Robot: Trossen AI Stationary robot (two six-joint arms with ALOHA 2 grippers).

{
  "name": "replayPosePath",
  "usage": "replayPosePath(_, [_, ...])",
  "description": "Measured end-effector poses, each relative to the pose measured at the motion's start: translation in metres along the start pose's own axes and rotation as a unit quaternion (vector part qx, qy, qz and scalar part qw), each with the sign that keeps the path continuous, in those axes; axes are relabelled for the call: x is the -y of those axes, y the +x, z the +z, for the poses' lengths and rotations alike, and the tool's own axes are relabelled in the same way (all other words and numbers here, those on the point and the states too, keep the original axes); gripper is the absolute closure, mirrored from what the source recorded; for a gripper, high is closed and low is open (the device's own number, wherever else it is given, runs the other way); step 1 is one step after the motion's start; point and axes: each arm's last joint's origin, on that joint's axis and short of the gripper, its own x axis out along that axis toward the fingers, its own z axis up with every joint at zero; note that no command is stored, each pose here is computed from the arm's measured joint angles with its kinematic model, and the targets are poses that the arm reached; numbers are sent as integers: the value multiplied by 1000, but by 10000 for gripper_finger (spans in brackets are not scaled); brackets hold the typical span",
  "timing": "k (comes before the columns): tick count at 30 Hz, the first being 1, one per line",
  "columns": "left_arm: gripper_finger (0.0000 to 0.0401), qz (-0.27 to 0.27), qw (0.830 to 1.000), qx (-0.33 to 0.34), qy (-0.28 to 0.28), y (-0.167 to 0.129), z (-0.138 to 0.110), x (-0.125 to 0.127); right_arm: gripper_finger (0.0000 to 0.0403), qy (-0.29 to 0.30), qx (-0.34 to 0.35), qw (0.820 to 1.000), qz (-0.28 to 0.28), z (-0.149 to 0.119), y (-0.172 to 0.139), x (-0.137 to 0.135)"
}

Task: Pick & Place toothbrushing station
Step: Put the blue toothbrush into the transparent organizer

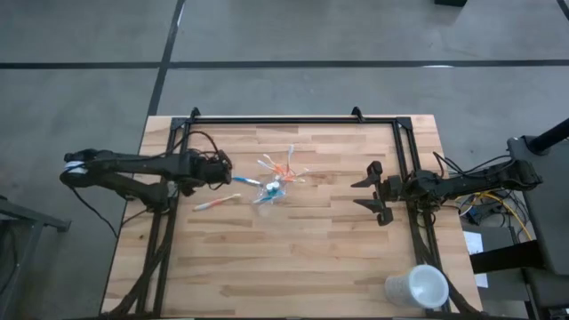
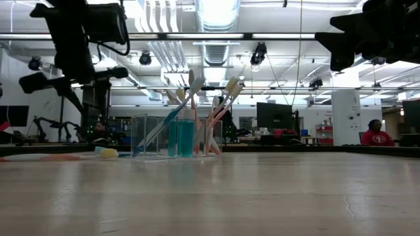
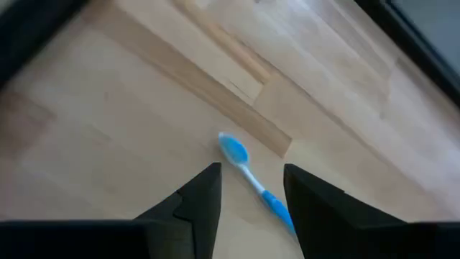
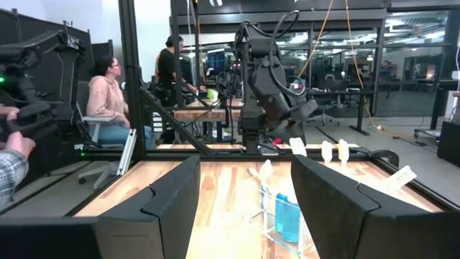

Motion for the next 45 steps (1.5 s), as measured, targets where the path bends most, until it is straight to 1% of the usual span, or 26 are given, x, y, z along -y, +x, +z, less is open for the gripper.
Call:
replayPosePath(2, [247,-13,999,-8,-37,1,-2,2,188,0,0,1000,0,0,0,0])
replayPosePath(4, [247,-43,997,-12,-56,5,-5,5,188,0,0,1000,0,0,0,0])
replayPosePath(6, [247,-56,996,-16,-66,9,-8,6,188,0,0,1000,0,0,0,0])
replayPosePath(8, [247,-53,995,-12,-86,15,-8,4,188,0,0,1000,0,0,0,0])
replayPosePath(12, [247,-34,985,-31,-169,27,-11,-5,188,0,0,1000,0,0,0,0])
replayPosePath(14, [247,-30,980,-35,-192,34,-13,-10,188,0,0,1000,0,0,0,0])
replayPosePath(18, [247,-49,977,-37,-204,45,-16,-17,188,0,0,1000,0,0,0,0])
replayPosePath(22, [247,-34,976,-37,-213,55,-17,-27,188,0,0,1000,0,0,0,0])
replayPosePath(25, [247,-30,971,-32,-234,58,-17,-32,188,0,1,1000,0,0,0,0])
replayPosePath(27, [247,-31,971,-23,-238,60,-16,-34,188,0,0,1000,0,0,0,0])
replayPosePath(32, [247,-56,971,-3,-234,65,-14,-35,188,0,1,1000,0,0,0,0])
replayPosePath(38, [247,-85,970,-17,-227,73,-14,-34,188,0,0,1000,0,0,0,0])
replayPosePath(45, [247,-91,966,-25,-241,84,-12,-42,188,0,0,1000,0,0,0,0])
